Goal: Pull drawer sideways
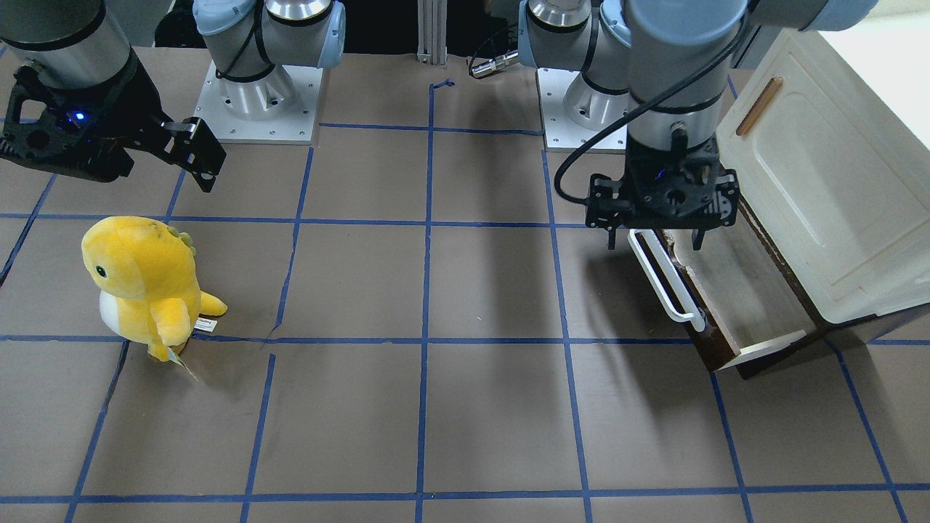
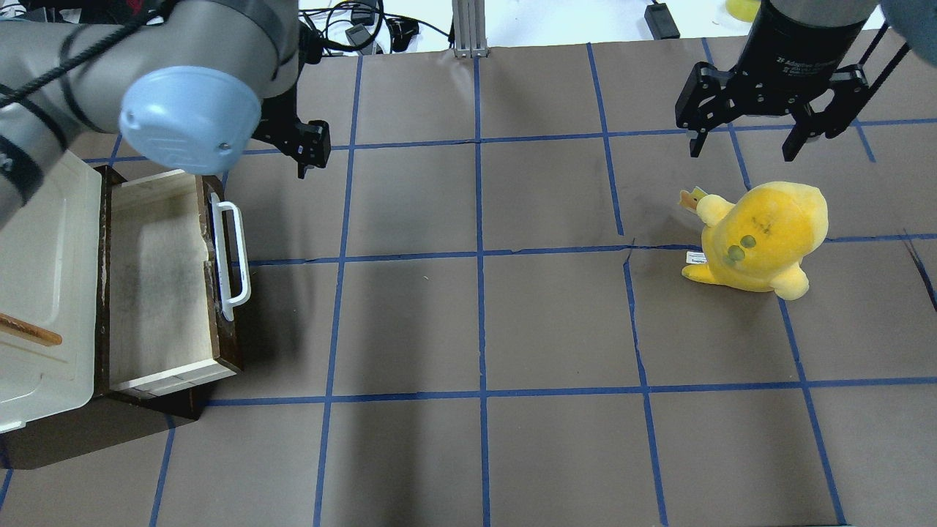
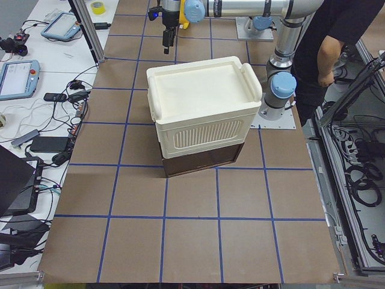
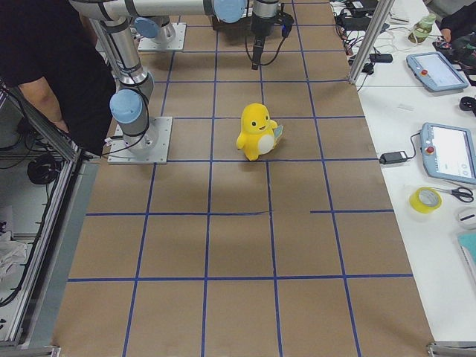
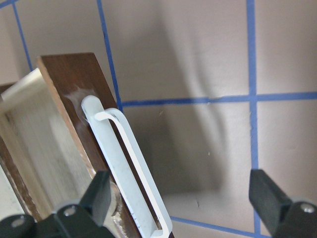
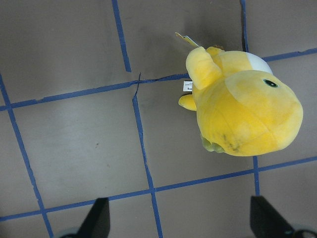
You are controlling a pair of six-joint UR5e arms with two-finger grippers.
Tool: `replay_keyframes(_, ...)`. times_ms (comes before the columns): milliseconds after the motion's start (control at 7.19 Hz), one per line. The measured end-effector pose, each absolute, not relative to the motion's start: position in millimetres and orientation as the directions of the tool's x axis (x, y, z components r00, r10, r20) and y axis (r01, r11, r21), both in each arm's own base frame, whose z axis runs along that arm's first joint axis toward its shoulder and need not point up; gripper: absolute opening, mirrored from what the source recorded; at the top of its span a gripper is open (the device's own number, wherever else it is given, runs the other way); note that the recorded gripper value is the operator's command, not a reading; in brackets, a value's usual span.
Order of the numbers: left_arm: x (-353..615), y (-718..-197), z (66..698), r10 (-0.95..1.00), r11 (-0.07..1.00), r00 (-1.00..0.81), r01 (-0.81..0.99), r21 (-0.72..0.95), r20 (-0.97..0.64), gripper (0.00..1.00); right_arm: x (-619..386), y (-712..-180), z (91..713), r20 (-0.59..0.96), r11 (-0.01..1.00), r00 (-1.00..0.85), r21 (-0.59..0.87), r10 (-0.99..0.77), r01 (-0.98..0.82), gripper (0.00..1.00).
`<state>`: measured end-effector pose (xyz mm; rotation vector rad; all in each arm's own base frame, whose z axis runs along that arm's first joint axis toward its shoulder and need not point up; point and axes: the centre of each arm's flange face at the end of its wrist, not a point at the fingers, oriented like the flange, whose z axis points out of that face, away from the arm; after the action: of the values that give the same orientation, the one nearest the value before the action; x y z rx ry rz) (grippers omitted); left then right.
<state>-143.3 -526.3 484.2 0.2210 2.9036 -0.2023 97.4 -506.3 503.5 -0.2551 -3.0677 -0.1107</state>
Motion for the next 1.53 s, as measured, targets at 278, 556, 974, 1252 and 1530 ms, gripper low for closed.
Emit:
replay_keyframes(278, -134.9, -502.8, 509.9, 0.128, 0.978, -0.983, 0.147, -0.150, -0.131, 0.98, 97.3, -506.3, 503.5, 0.067, 0.984, -0.984, 0.066, 0.163, 0.167, 1.00)
replay_keyframes(556, -132.5, -498.4, 514.6, 0.126, 0.978, -0.990, 0.134, -0.159, -0.061, 0.98, 97.5, -506.3, 503.5, 0.067, 0.984, -0.984, 0.066, 0.162, 0.167, 1.00)
replay_keyframes(974, -130.8, -498.0, 511.8, 0.142, 0.977, -0.989, 0.146, -0.152, -0.035, 1.00, 97.5, -506.3, 503.5, 0.067, 0.984, -0.984, 0.066, 0.162, 0.167, 1.00)
replay_keyframes(1252, -126.1, -496.8, 510.6, 0.122, 0.982, -0.992, 0.127, -0.143, -0.039, 1.00, 97.5, -506.3, 503.5, 0.067, 0.984, -0.984, 0.066, 0.162, 0.167, 1.00)
replay_keyframes(1530, -124.7, -494.5, 507.2, 0.036, 0.992, -0.999, 0.039, -0.119, -0.027, 1.00, 97.3, -506.3, 503.5, 0.067, 0.984, -0.984, 0.066, 0.163, 0.167, 1.00)
